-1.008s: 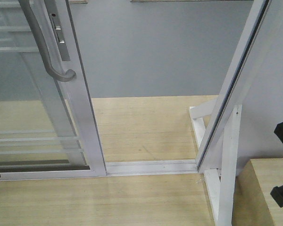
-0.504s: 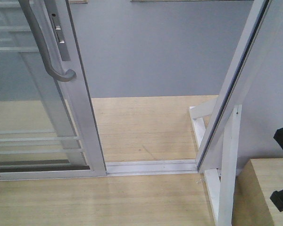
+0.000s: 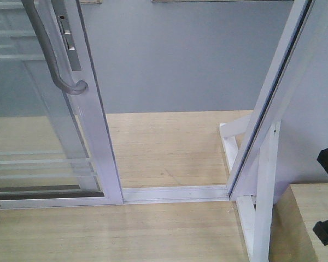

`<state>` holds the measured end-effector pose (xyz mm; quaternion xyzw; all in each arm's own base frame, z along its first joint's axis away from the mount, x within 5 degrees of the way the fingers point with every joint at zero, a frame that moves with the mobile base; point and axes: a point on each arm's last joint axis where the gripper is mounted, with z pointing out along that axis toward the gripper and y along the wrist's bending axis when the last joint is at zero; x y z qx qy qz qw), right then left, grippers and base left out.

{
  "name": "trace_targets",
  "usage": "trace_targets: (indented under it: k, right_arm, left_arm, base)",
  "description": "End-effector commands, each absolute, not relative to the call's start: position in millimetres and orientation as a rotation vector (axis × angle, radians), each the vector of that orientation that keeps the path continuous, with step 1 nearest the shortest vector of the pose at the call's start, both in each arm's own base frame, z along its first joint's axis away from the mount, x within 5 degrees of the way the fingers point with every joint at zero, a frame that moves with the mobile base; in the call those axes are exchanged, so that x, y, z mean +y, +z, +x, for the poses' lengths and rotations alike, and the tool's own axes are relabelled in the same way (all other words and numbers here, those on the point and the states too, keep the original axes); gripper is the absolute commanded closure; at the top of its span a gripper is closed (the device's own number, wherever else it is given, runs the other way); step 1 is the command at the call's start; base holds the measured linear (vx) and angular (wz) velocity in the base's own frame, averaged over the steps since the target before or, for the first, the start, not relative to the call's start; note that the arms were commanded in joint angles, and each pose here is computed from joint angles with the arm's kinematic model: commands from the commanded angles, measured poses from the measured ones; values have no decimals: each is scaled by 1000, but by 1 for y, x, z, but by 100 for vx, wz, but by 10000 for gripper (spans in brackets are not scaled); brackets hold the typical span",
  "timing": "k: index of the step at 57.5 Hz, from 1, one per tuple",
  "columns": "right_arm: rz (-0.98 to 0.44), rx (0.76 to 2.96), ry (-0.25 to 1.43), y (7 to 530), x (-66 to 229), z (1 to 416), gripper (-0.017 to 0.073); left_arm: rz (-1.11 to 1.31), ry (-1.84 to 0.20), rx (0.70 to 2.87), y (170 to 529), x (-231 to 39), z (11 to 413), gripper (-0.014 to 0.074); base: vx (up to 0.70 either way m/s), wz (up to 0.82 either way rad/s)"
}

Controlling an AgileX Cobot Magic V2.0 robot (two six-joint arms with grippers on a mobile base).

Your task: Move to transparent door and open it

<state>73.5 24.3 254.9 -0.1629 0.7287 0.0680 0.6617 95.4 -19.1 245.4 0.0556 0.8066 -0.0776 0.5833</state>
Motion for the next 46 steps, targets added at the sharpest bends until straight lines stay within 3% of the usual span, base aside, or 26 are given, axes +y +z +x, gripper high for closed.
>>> trace_targets:
  k: [1, 22, 46]
  right_arm:
    - [-350, 1555, 161, 271, 25, 74, 564]
    - [-352, 1560, 158, 270, 25, 74, 564]
    - [-352, 1560, 158, 270, 25, 74, 564]
  left_arm:
    - [131, -178, 1768, 259, -19, 94, 600]
    - [102, -151, 1543, 199, -10, 64, 600]
    - [138, -136, 1527, 197, -10, 56, 600]
  base:
    - [0, 0]
    - [0, 0]
    - [0, 0]
